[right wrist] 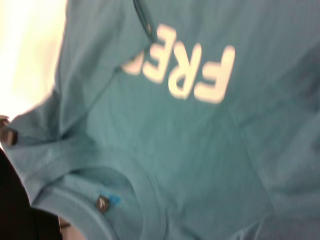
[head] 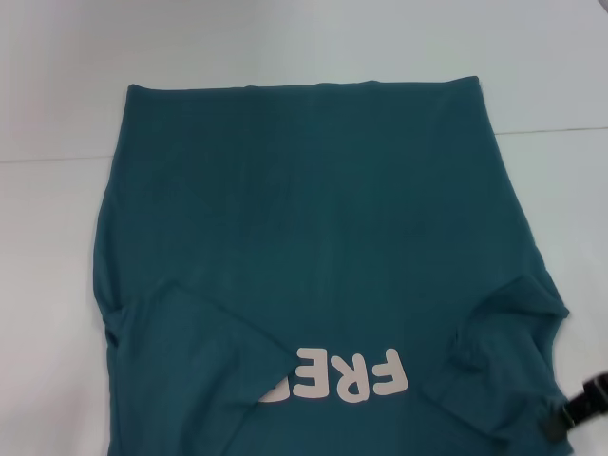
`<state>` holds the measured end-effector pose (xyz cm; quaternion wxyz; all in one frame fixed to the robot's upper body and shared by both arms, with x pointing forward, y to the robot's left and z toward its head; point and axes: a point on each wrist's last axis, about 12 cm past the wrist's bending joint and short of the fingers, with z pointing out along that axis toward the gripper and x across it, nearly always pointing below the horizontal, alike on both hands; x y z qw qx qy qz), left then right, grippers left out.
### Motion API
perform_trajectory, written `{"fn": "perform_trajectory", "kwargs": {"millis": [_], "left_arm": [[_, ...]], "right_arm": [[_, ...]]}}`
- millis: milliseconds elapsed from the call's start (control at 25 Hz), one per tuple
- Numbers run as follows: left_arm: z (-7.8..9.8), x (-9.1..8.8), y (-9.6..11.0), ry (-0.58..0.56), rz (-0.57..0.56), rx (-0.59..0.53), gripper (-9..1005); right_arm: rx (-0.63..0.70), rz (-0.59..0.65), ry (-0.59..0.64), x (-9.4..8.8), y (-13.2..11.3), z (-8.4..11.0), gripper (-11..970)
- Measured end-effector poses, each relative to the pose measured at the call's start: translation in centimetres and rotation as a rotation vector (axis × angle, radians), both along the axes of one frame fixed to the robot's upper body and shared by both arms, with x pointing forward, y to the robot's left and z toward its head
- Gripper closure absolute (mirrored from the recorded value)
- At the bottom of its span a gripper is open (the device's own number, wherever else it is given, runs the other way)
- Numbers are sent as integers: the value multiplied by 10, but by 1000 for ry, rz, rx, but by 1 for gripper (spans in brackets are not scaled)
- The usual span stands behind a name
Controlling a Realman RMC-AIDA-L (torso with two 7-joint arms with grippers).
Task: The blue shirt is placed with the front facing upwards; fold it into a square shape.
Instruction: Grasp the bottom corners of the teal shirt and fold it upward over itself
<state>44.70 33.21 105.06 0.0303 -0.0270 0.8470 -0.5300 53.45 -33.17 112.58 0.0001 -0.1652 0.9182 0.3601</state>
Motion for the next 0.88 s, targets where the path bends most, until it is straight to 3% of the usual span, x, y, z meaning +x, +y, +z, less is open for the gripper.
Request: {"fn": "perform_trajectory", "kwargs": {"millis": [480,880], "left_arm": [[22,47,-4,-60,0,62,946],[35,89,-9,-99,78,160,945]], "right_arm": [[15,-94,-82,17,-4,9,927],[3,-285,-171,38,-15,14,927]]}}
